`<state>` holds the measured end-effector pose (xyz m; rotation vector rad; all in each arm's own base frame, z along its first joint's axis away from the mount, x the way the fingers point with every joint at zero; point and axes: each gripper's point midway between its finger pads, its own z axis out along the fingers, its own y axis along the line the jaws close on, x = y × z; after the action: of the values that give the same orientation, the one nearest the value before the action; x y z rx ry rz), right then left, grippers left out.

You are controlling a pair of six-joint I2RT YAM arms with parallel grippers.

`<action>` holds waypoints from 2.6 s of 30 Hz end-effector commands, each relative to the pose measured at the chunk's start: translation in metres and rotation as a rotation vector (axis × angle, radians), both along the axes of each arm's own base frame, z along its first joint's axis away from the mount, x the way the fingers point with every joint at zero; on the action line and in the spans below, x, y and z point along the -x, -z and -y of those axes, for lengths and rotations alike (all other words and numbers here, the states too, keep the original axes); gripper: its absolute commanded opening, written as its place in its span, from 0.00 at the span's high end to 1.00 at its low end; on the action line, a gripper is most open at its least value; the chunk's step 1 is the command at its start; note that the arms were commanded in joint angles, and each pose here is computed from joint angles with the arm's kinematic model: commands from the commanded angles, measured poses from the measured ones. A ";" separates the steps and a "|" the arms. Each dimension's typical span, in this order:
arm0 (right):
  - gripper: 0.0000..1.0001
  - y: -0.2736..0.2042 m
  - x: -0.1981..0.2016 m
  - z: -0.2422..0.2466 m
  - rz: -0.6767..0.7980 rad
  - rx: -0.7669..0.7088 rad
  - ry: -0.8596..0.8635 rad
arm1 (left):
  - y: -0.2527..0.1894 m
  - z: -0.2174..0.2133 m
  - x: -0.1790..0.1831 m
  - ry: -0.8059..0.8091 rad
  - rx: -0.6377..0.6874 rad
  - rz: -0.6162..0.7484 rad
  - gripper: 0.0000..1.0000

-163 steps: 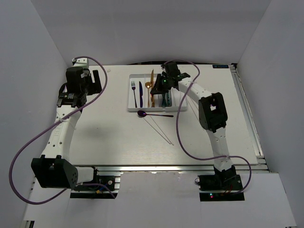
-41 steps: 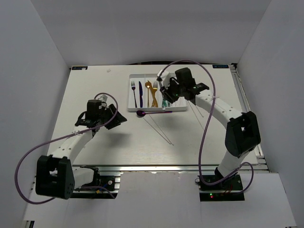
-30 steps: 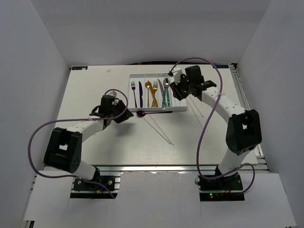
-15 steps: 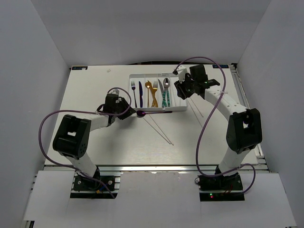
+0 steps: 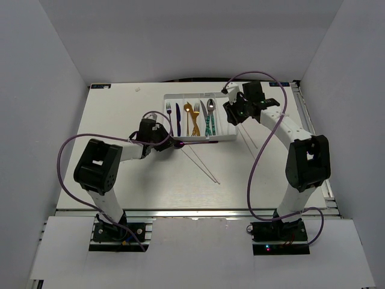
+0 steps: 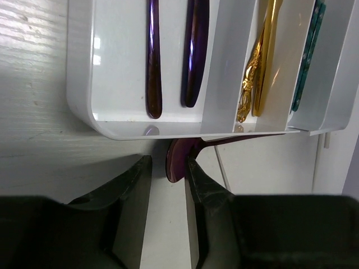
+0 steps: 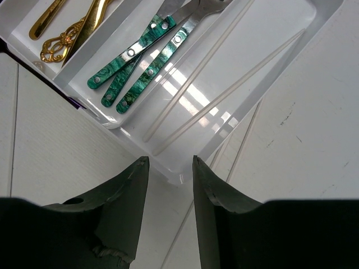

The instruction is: Sort the eating utensils into containers

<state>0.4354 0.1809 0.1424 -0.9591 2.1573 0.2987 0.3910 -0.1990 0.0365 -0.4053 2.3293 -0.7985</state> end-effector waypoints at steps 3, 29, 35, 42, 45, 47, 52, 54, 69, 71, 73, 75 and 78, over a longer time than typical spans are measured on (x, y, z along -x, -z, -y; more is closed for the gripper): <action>0.57 -0.012 -0.009 0.002 0.021 -0.020 -0.005 | -0.009 0.009 -0.011 0.006 0.015 0.032 0.62; 0.37 -0.054 0.026 -0.039 0.017 -0.170 -0.208 | -0.137 0.010 0.001 0.285 -0.153 0.533 1.00; 0.21 -0.078 0.070 -0.086 -0.016 -0.267 -0.396 | -0.180 0.018 0.043 0.573 -0.251 0.823 1.00; 0.33 -0.089 0.130 -0.127 -0.112 -0.311 -0.613 | -0.192 0.024 0.083 0.783 -0.273 0.963 1.00; 0.34 -0.079 0.156 -0.130 -0.206 -0.307 -0.644 | -0.199 0.020 0.087 0.780 -0.305 1.015 1.00; 0.34 -0.072 0.170 -0.129 -0.256 -0.307 -0.649 | -0.201 0.018 0.088 0.771 -0.320 1.031 1.00; 0.34 -0.048 0.195 -0.127 -0.341 -0.301 -0.638 | -0.213 0.013 0.086 0.727 -0.346 1.062 1.00; 0.35 -0.044 0.198 -0.130 -0.343 -0.295 -0.645 | -0.213 0.012 0.088 0.722 -0.342 1.063 1.00; 0.38 -0.039 0.173 -0.157 -0.322 -0.318 -0.619 | -0.217 0.012 0.099 0.719 -0.303 1.060 1.00; 0.39 -0.039 0.170 -0.161 -0.322 -0.322 -0.622 | -0.218 0.012 0.099 0.718 -0.299 1.061 1.00; 0.40 -0.039 0.169 -0.165 -0.320 -0.333 -0.628 | -0.219 0.012 0.099 0.715 -0.300 1.061 1.00; 0.46 -0.041 0.170 -0.170 -0.315 -0.343 -0.641 | -0.219 0.012 0.097 0.712 -0.302 1.060 1.00; 0.68 -0.042 0.175 -0.176 -0.317 -0.353 -0.669 | -0.218 0.012 0.095 0.706 -0.307 1.057 1.00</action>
<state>0.2590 0.3393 0.1625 -1.4534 1.9903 1.1354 0.2975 -0.2104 0.2420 0.8412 1.5201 -0.6819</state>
